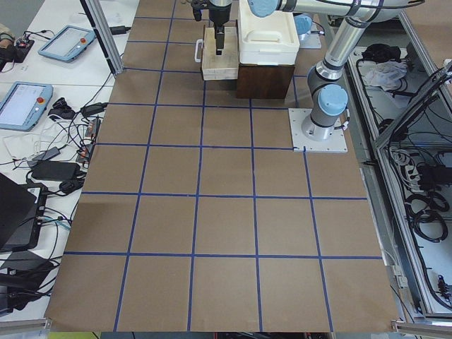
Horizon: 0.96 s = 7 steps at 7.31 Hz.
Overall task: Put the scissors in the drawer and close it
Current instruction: 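Lift the scissors with the right gripper and carry them over the drawer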
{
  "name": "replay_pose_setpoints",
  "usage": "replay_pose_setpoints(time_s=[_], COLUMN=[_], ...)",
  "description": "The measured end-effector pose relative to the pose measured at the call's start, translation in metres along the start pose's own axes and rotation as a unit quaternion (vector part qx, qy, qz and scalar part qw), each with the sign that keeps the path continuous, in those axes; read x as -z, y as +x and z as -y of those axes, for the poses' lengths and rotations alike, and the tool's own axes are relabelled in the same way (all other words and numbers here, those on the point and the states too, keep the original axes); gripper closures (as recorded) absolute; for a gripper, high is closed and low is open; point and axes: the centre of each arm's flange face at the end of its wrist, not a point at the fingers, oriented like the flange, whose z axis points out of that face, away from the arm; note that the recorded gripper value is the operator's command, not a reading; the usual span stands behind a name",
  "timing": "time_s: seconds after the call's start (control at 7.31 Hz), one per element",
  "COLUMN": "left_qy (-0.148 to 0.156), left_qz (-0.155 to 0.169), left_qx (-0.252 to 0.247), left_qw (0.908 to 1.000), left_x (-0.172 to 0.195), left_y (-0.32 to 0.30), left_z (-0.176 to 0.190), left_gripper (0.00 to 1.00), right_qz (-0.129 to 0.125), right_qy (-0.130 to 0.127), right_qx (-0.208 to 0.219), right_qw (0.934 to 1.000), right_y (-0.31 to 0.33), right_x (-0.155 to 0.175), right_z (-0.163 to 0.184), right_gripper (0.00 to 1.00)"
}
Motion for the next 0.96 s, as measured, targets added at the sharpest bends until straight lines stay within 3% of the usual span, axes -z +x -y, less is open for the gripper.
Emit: replay_pose_setpoints(time_s=[0.55, 0.96], left_qy=[0.007, 0.006], left_qz=[0.002, 0.002], left_qx=[0.002, 0.003], left_qw=[1.0000, 1.0000], left_x=[0.009, 0.010], left_y=[0.000, 0.001], left_z=[0.011, 0.014], left_gripper=[0.00, 0.00], right_qz=[0.007, 0.018], right_qy=[-0.002, -0.001], right_qx=[-0.009, -0.031], right_qw=[0.9999, 0.9993], right_y=[-0.057, -0.091], right_x=[0.032, 0.019], right_z=[0.184, 0.257], right_gripper=[1.00, 1.00])
